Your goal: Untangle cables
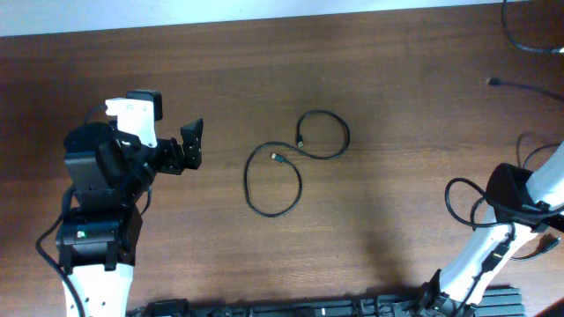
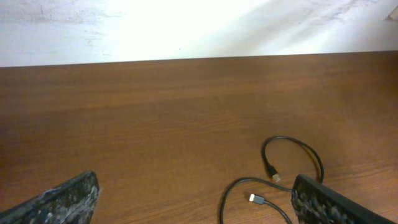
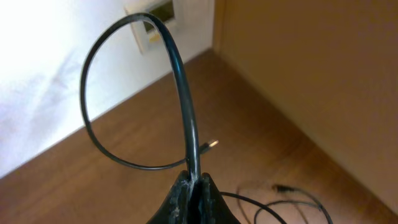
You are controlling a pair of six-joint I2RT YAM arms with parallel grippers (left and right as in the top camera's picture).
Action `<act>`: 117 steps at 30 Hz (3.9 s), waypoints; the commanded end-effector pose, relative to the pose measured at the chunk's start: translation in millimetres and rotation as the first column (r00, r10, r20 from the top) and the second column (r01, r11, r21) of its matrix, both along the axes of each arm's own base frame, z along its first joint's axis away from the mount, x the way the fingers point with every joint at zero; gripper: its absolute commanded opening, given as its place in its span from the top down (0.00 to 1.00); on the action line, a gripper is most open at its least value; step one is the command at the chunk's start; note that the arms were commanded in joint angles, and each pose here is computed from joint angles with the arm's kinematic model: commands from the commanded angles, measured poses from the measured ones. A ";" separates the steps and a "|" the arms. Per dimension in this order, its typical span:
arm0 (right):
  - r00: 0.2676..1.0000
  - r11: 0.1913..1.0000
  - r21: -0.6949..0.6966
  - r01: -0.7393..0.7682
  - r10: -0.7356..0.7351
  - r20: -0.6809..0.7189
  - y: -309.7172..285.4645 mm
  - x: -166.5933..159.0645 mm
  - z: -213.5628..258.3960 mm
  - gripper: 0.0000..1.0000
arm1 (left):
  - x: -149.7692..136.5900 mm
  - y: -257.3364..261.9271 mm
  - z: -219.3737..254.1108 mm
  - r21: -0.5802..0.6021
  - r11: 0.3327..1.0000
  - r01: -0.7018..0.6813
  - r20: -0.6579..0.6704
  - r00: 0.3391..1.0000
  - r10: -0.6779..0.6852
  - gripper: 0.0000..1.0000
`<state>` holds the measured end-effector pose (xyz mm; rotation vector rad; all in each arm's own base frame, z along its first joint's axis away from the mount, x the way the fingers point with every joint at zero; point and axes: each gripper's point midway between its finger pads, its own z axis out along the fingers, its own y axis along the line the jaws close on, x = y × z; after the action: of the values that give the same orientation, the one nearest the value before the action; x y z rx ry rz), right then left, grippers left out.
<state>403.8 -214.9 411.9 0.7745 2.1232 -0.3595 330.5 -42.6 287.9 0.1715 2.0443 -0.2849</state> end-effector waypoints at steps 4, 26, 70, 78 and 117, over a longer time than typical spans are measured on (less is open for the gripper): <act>0.980 0.988 0.106 0.112 -0.093 -0.174 -53.6 0.7 -77.0 0.96 | 1.8 1.8 -1.2 0.018 1.000 0.002 0.001 1.000 -0.002 0.01; 0.794 0.874 0.435 0.218 0.101 -0.599 -17.9 -46.9 -276.8 0.01 | 1.8 1.8 -1.2 0.018 1.000 0.002 0.001 1.000 -0.002 0.01; -0.334 -0.149 0.441 -0.885 0.862 -0.381 451.4 -58.2 -421.8 0.01 | 1.8 1.8 -1.2 0.018 1.000 0.002 0.001 1.000 -0.002 0.01; -0.282 -0.035 0.410 -0.911 0.778 -0.561 414.1 -55.0 -436.9 0.13 | 1.8 1.8 -1.2 0.018 1.000 0.002 0.001 1.000 -0.002 0.01; 0.977 0.980 -0.038 -0.194 0.190 -0.094 -61.7 81.6 -144.8 0.96 | 1.8 1.8 -1.2 0.018 1.000 0.002 0.001 1.000 -0.002 0.01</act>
<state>497.4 -258.6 240.3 0.4797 2.3121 -0.3369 331.6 -42.6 285.7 0.1706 2.0515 -0.2861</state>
